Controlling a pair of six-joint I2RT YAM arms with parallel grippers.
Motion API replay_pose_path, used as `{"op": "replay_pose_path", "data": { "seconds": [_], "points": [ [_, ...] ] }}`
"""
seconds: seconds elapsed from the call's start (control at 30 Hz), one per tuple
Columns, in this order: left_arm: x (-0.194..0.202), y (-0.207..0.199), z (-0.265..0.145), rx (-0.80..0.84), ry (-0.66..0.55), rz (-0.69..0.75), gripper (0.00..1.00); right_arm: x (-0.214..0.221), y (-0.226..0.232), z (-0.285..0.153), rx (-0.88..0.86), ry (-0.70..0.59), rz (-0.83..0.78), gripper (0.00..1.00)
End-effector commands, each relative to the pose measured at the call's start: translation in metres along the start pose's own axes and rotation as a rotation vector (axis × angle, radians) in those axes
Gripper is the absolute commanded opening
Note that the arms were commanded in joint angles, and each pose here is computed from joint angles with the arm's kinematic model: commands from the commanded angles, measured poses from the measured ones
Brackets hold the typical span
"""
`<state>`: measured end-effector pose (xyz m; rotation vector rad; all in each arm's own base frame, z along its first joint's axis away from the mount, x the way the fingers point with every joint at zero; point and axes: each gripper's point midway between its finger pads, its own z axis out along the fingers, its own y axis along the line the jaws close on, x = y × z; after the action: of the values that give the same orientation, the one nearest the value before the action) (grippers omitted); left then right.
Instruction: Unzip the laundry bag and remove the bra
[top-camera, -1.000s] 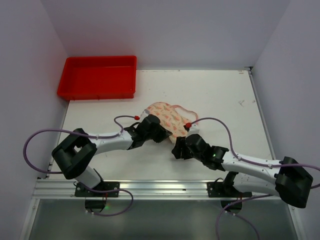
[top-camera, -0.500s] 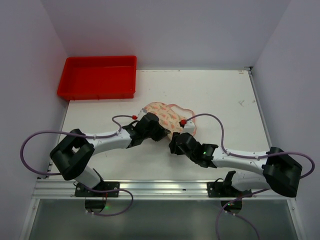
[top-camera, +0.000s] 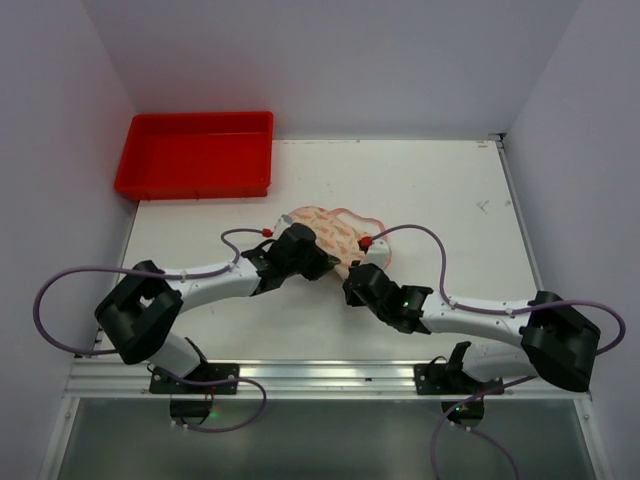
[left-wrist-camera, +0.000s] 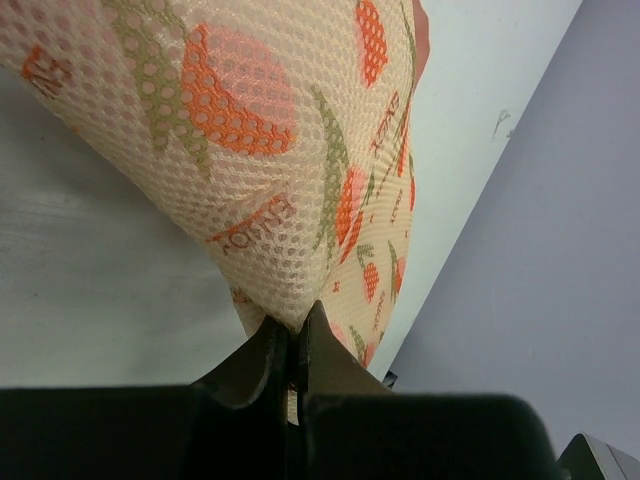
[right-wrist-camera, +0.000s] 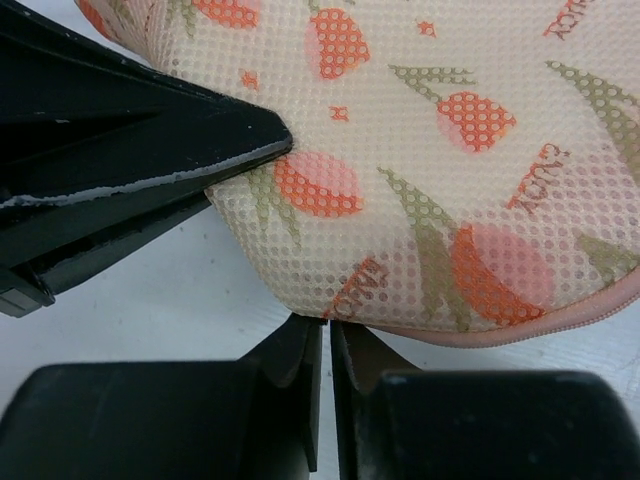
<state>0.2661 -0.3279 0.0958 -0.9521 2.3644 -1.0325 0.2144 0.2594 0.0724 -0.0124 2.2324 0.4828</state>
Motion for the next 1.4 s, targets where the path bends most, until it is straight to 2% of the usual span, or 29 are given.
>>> {"op": "replay_pose_path", "data": {
  "seconds": [0.0,0.07,0.3,0.33,0.5,0.53,0.6,0.67,0.77,0.87,0.9,0.97,1.0,1.07,1.1,1.13,1.2,1.23,1.27,1.3,1.33,1.37],
  "points": [
    [-0.007,-0.029,-0.013,0.09,-0.02,-0.012,0.0,-0.033,0.013,-0.004,-0.003,-0.105,0.062,0.07],
    [-0.012,-0.028,-0.016,0.095,-0.026,-0.006,0.0,-0.028,0.005,-0.007,0.03,-0.078,0.043,0.0],
    [-0.05,0.001,-0.022,0.072,-0.038,0.1,0.0,-0.025,-0.011,-0.036,0.027,-0.031,0.006,0.0],
    [-0.046,0.002,-0.024,0.08,-0.001,0.126,0.0,-0.021,-0.018,-0.04,0.05,-0.01,-0.011,0.0],
    [-0.043,0.008,-0.03,0.1,0.063,0.399,0.0,-0.02,-0.03,-0.054,0.046,0.005,-0.041,0.0],
    [-0.034,0.017,-0.033,0.085,0.122,0.45,0.0,-0.02,-0.034,-0.054,0.054,0.012,-0.041,0.0],
    [-0.03,0.034,-0.037,0.051,0.166,0.572,0.0,-0.016,-0.037,-0.054,0.051,0.035,-0.048,0.0],
    [-0.037,0.051,-0.039,0.001,0.16,0.682,0.0,-0.014,-0.042,-0.053,0.06,0.052,-0.054,0.0],
    [-0.054,0.084,-0.036,-0.105,0.119,0.773,0.0,-0.008,-0.042,-0.049,0.068,0.081,-0.072,0.0],
    [-0.064,0.085,-0.022,-0.099,0.14,0.823,0.0,0.0,-0.021,-0.043,-0.018,0.142,-0.126,0.0],
    [-0.072,0.071,-0.018,-0.081,0.122,0.819,0.0,0.007,-0.007,-0.044,-0.093,0.192,-0.153,0.0],
    [-0.078,0.066,-0.008,-0.085,0.143,0.785,0.08,0.014,0.013,-0.036,-0.169,0.223,-0.158,0.0],
    [-0.08,0.052,-0.006,-0.054,0.14,0.773,0.17,0.011,0.031,-0.036,-0.236,0.225,-0.156,0.0],
    [-0.077,0.04,-0.007,-0.003,0.178,0.708,0.35,0.017,0.042,-0.026,-0.246,0.252,-0.161,0.0],
    [-0.077,0.033,-0.009,0.021,0.183,0.688,0.6,0.01,0.055,-0.024,-0.271,0.242,-0.147,0.0],
    [-0.076,0.027,-0.017,0.037,0.186,0.662,0.74,0.007,0.067,-0.02,-0.303,0.231,-0.133,0.0],
    [-0.081,0.04,-0.028,-0.033,0.167,0.581,0.91,0.001,0.088,-0.008,-0.343,0.225,-0.114,0.0],
    [-0.093,0.038,-0.039,-0.056,0.087,0.573,0.94,0.003,0.096,-0.005,-0.367,0.244,-0.113,0.0],
    [-0.096,0.04,-0.046,-0.079,0.053,0.531,0.97,0.013,0.098,0.004,-0.356,0.28,-0.12,0.0],
    [-0.095,0.057,-0.053,-0.119,0.041,0.502,1.0,0.001,0.116,0.007,-0.391,0.246,-0.104,0.0],
    [-0.1,0.051,-0.067,-0.094,-0.021,0.482,1.0,0.001,0.12,0.011,-0.392,0.246,-0.106,0.0],
    [-0.095,0.069,-0.069,-0.118,-0.024,0.414,1.0,0.004,0.127,0.011,-0.412,0.263,-0.109,0.0]
  ]
}}
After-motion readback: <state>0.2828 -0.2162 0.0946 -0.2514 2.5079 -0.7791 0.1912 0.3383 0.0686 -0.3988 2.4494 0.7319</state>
